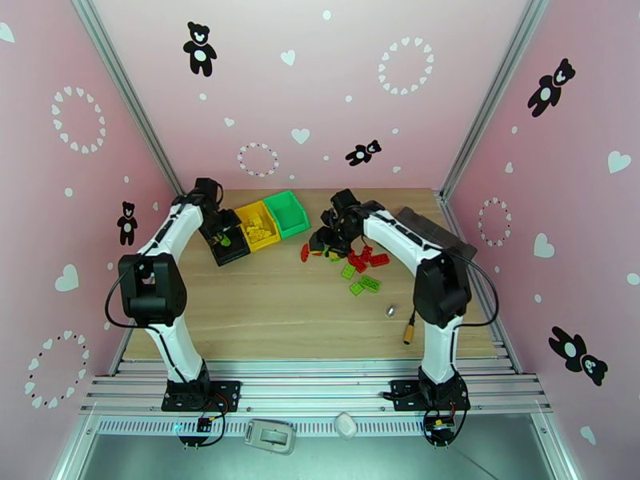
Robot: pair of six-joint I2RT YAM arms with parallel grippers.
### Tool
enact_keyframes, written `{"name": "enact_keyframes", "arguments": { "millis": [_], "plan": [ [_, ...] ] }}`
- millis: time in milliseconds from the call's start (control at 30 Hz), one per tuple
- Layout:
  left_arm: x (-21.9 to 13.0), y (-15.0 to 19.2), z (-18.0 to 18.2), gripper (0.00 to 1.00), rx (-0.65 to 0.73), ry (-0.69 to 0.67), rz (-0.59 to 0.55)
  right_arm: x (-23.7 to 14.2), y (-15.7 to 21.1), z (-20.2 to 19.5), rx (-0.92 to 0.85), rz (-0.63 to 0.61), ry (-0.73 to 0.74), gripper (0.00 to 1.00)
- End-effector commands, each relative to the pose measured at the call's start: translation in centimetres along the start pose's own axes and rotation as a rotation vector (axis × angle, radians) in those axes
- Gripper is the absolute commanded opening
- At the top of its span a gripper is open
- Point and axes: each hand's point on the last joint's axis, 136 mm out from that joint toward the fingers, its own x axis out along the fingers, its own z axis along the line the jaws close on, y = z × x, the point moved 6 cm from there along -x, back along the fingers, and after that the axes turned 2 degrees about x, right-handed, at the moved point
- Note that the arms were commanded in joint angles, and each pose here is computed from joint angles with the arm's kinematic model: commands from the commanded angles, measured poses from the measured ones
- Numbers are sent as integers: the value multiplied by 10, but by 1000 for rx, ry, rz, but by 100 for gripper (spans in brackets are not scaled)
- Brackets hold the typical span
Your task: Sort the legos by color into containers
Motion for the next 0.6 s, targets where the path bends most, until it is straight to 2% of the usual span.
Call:
{"name": "enact_keyframes", "arguments": {
  "millis": [0, 300, 567],
  "plan": [
    [-13, 40, -27, 77, 87, 31, 8, -16, 14, -27, 18, -14, 155, 62],
    [6, 147, -94, 77, 291, 65, 107, -30, 42, -83, 135, -19, 295, 63],
    [27, 227, -166, 74, 531, 105, 195, -48, 76, -120, 248, -44, 337, 58]
  ]
}}
